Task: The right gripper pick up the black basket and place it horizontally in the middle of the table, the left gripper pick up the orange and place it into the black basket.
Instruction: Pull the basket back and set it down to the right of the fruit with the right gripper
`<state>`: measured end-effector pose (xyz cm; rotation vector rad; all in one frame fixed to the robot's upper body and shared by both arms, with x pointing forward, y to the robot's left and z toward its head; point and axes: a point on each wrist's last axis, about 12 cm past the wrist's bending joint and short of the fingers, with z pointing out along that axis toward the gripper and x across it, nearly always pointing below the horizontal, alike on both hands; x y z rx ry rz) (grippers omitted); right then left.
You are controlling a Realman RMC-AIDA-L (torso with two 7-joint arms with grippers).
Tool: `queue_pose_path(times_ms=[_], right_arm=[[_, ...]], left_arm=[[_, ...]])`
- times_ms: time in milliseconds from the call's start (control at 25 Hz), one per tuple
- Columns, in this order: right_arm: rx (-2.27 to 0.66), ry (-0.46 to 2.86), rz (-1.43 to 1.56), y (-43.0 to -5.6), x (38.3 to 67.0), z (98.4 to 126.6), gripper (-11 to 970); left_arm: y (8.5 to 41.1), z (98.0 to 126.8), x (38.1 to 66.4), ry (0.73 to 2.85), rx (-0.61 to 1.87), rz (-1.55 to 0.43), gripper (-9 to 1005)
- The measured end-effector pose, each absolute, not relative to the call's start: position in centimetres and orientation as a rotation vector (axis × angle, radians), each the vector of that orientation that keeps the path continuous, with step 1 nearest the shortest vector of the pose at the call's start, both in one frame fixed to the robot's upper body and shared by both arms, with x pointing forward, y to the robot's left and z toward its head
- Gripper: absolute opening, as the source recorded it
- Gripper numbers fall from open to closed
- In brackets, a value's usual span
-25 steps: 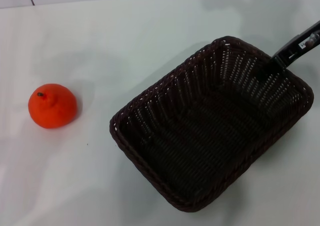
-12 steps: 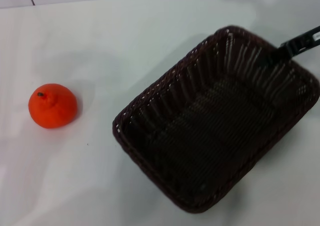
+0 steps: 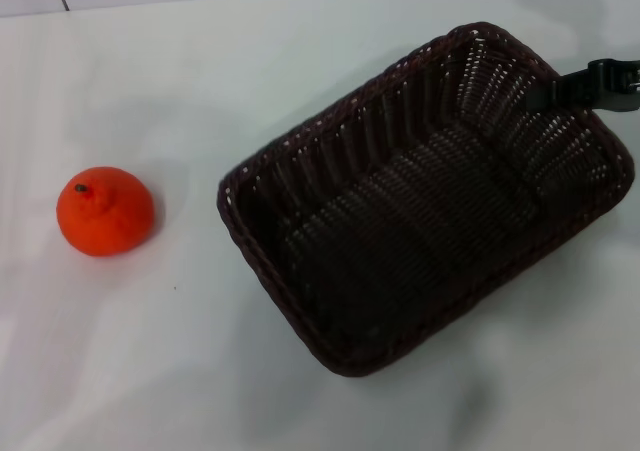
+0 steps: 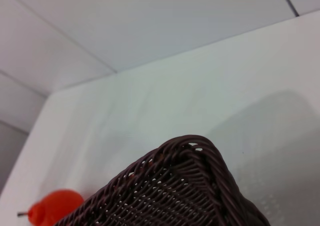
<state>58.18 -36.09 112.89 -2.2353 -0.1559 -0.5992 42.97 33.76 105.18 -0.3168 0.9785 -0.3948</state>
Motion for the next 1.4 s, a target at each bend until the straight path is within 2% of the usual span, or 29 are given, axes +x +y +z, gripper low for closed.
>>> queue_pose_path(times_ms=[560, 1040, 1400], right_arm=[[-2.09, 0.11, -0.633, -36.3, 57.4, 111.1, 204], [-2.012, 0.275, -0.615, -32.6, 57.1, 107.7, 203], [-1.99, 0.299, -0.589, -30.8, 56.8, 106.6, 204]], left_arm=[[33.8, 105.2, 43.8, 0.998, -0.319, -0.396, 935], [33.8, 105.2, 43.9, 1.001, -0.318, -0.396, 936], [33.9, 105.1, 43.8, 1.007, -0.32, -0.393, 935]])
